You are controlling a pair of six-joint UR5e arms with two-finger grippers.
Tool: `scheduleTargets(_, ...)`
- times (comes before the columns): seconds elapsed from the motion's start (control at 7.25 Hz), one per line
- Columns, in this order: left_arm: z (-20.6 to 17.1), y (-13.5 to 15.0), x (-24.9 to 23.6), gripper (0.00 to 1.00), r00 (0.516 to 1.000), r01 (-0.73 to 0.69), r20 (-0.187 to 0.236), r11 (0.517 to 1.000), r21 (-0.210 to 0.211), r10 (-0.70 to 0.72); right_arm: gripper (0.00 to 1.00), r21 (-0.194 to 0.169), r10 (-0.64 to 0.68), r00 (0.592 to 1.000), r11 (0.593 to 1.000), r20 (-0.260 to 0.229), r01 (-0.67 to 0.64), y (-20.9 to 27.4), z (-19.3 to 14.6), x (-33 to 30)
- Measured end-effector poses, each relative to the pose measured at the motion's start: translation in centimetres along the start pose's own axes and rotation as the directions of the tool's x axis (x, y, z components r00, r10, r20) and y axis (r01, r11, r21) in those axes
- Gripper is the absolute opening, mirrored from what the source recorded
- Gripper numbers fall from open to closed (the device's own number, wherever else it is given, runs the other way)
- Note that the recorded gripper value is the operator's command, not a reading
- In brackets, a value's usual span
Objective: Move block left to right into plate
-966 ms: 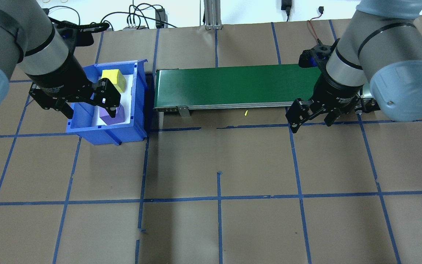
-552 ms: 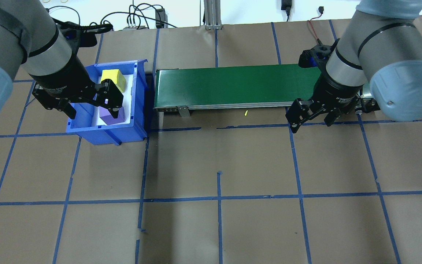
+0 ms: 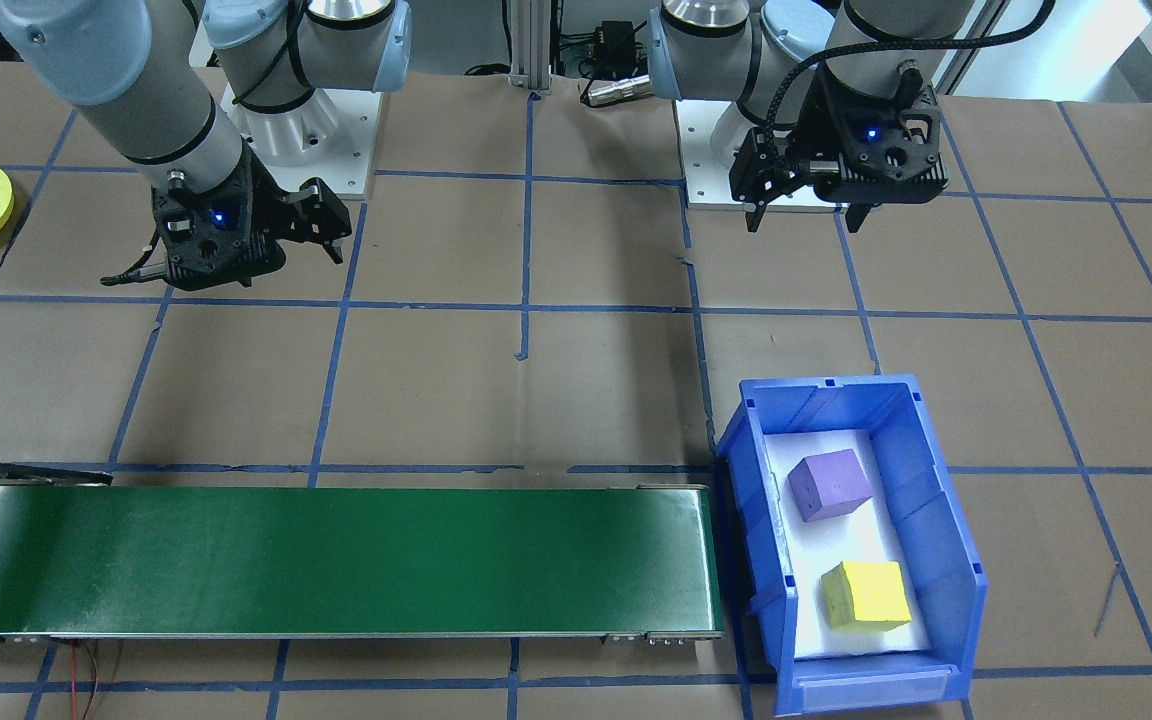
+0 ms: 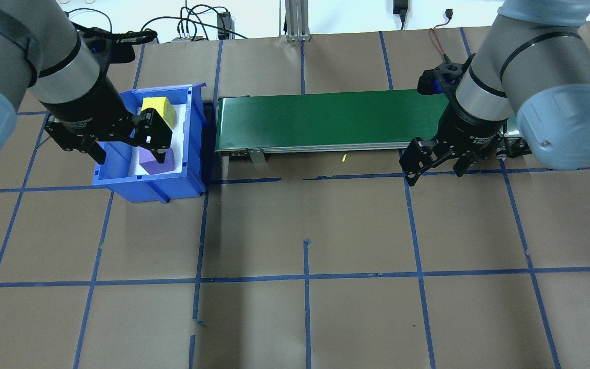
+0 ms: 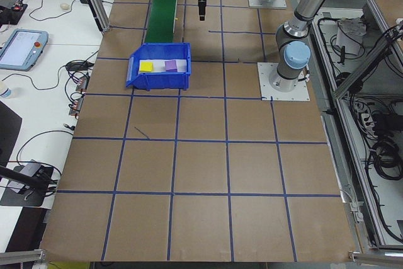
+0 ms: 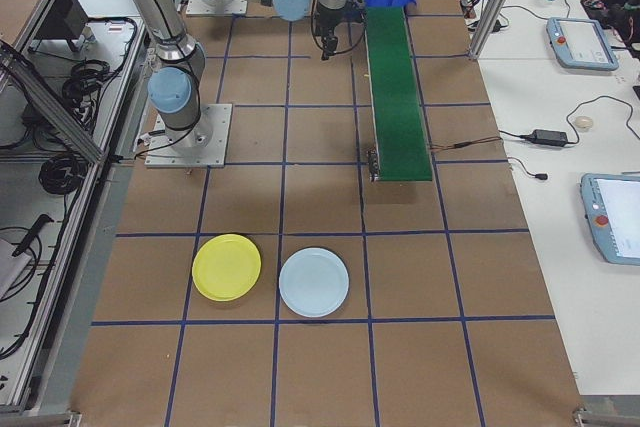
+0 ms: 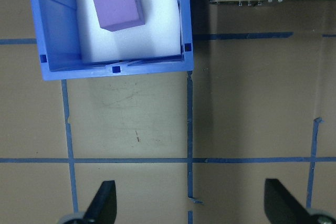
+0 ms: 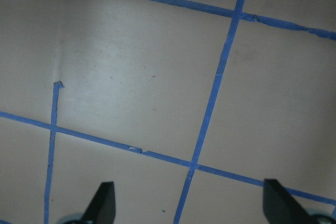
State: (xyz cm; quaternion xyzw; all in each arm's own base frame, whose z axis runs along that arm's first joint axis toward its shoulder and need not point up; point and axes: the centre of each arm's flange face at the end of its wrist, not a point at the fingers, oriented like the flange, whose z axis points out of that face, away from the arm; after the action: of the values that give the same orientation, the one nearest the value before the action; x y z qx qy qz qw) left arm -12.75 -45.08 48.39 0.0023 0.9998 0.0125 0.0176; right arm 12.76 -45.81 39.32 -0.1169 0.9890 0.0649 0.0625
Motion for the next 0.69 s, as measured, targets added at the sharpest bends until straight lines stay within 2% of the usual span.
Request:
scheduleTargets(0.28, 0.5, -1.4, -0.7, 1.00, 1.000, 0.000, 0.005, 1.000, 0.026, 0.000, 1.00, 0.000, 0.000, 1.000, 1.000, 0.000, 0.000, 0.0, 0.0, 0.0)
scheduleTargets(0.55, 3.9, -6.6, -1.2, 1.00, 1.000, 0.007, 0.010, 0.998, 0.061, -0.008, 1.00, 0.000, 0.000, 1.000, 1.000, 0.000, 0.000, 0.0, 0.0, 0.0)
scheduleTargets(0.69, 6.1, -9.0, -1.5, 1.00, 1.000, 0.011, 0.011, 0.998, 0.065, -0.012, 1.00, 0.001, 0.000, 1.000, 1.000, 0.000, 0.000, 0.0, 0.0, 0.0)
